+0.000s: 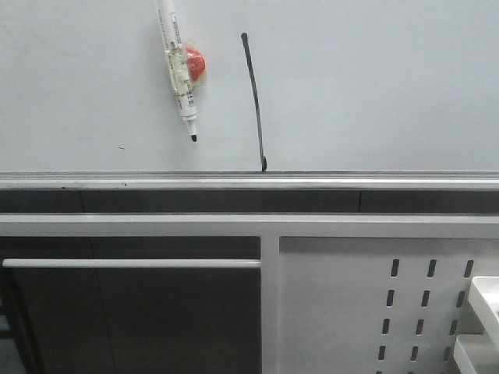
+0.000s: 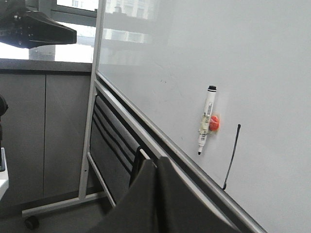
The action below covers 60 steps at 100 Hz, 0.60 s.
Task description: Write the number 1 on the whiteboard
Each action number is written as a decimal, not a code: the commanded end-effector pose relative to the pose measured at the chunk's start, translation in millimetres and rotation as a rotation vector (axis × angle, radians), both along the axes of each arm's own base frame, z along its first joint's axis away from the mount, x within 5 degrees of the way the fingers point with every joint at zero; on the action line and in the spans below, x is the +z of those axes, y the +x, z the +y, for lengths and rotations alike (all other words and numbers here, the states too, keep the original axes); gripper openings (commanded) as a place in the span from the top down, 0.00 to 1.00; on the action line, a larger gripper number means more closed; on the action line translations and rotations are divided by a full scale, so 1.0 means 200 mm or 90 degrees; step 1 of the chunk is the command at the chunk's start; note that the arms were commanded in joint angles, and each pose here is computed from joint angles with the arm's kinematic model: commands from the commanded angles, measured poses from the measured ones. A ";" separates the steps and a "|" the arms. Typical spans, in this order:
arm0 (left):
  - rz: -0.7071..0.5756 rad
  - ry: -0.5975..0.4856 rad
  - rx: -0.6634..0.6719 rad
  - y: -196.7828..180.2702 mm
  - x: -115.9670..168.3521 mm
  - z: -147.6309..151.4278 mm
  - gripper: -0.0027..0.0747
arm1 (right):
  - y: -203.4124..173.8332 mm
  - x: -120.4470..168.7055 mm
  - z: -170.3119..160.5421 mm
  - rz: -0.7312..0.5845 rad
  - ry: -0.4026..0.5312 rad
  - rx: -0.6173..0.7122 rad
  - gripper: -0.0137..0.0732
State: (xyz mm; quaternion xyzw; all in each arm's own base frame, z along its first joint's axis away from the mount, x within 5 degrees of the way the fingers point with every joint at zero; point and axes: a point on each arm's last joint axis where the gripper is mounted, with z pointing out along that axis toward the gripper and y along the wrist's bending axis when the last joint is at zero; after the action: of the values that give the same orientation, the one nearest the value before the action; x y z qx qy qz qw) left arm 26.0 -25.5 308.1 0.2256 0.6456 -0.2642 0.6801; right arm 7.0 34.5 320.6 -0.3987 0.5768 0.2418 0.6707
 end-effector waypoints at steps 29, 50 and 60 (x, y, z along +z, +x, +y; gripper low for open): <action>-0.025 -0.036 0.002 0.00 0.05 0.00 0.99 | 0.01 0.06 -0.01 -0.024 0.037 -0.021 0.90; -0.080 0.066 0.076 0.04 -0.04 0.01 0.99 | 0.01 0.06 -0.01 -0.024 0.037 -0.021 0.90; -0.111 0.103 0.139 0.06 -0.12 0.02 0.99 | 0.01 0.06 -0.01 -0.024 0.037 -0.021 0.90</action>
State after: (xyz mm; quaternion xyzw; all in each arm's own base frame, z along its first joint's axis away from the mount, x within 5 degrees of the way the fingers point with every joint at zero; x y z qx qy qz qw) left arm 36.4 -24.5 281.0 0.2479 0.6573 -0.1552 0.6946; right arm 7.0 34.5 320.6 -0.3983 0.5775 0.2426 0.6701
